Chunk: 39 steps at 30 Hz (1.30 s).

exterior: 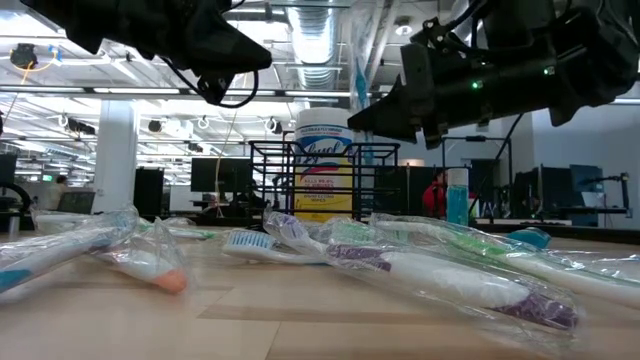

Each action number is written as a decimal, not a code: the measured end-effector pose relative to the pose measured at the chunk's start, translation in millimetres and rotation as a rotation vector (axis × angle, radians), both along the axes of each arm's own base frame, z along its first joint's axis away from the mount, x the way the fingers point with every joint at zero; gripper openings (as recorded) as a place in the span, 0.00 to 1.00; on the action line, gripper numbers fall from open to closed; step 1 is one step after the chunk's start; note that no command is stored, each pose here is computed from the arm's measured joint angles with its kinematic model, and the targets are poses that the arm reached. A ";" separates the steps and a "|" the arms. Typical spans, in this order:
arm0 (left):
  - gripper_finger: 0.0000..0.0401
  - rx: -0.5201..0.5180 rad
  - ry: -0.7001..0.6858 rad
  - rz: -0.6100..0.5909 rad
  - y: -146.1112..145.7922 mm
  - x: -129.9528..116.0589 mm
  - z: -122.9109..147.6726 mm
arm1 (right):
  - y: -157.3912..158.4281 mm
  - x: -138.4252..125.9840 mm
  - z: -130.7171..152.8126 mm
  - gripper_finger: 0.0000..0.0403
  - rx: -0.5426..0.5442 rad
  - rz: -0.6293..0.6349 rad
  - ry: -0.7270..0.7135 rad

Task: Pick & Place toothbrushing station
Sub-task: Put the top blue toothbrush into the black mesh organizer

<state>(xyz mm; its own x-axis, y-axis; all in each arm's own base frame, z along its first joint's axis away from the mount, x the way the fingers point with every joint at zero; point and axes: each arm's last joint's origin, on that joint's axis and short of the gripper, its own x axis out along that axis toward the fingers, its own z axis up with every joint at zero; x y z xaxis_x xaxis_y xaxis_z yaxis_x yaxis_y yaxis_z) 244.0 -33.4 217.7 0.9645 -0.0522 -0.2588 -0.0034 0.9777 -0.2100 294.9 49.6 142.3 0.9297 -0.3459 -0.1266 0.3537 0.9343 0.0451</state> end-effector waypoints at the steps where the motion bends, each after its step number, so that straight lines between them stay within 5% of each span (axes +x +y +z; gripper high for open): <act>1: 0.05 0.000 0.002 0.000 0.0 0.2 -0.3 | 0.0 0.0 -0.1 0.10 -0.002 0.000 0.001; 12: 0.05 0.000 0.003 -0.025 -6.1 -0.8 -0.5 | -0.2 -0.4 -2.8 0.13 -0.010 -0.003 0.031; 26: 0.05 0.001 0.005 -0.040 -9.7 -1.4 -0.6 | -1.8 -0.1 -2.6 0.33 -0.010 -0.009 0.029; 39: 0.05 0.001 0.008 -0.039 -9.6 -1.5 -0.8 | -3.5 -3.7 11.1 0.41 -0.049 -0.036 0.024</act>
<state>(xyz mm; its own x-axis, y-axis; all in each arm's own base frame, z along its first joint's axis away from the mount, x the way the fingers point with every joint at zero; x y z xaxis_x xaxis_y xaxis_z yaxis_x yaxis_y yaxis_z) 242.5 -43.0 216.9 0.9597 -0.0897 -0.2663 0.0333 0.9773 -0.2092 291.2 46.1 153.4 0.9132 -0.3858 -0.1309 0.3880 0.9216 -0.0096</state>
